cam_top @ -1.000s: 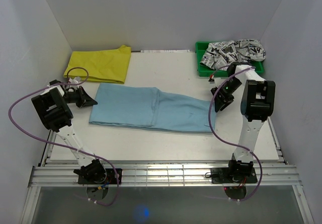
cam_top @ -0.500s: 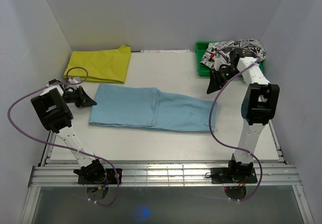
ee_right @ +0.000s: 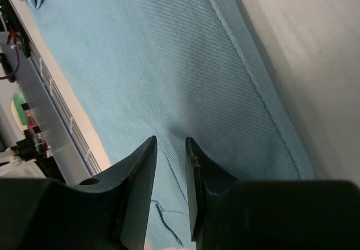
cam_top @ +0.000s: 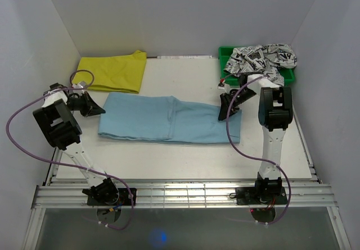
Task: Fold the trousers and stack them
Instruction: Fold the trousers
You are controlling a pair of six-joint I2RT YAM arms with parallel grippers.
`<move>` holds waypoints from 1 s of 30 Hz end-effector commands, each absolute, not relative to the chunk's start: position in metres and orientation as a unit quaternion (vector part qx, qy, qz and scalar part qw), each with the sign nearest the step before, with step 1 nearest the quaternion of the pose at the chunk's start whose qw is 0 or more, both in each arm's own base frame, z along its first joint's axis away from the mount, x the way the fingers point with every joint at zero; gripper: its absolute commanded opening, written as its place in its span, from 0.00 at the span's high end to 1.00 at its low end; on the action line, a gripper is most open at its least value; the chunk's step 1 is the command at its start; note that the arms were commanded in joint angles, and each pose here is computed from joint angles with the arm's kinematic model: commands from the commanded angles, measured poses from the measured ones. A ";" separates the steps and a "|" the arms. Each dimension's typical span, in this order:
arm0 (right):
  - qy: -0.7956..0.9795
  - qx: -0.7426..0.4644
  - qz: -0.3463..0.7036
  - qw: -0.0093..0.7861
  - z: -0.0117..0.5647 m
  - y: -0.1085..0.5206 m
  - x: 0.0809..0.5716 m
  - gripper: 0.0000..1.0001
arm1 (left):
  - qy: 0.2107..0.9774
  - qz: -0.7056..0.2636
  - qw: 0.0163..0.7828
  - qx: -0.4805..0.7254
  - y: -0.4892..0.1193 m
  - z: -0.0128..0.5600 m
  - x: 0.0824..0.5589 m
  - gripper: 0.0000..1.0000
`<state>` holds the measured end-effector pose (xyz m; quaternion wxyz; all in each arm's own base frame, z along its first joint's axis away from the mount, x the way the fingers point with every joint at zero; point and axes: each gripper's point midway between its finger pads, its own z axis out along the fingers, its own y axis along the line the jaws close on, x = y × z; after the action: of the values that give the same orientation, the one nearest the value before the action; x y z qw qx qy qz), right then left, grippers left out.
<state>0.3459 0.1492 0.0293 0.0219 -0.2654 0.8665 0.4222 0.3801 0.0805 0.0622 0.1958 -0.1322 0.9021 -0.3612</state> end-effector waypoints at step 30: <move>0.794 -0.228 0.559 0.071 0.107 0.161 0.327 0.55 | 0.871 -0.392 0.294 0.018 -0.167 0.286 0.439 1.00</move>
<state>0.3522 0.1499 0.0850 0.0864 -0.2613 0.8206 0.5009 0.4311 -0.1467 0.2550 0.2557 0.0123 0.8862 -0.3861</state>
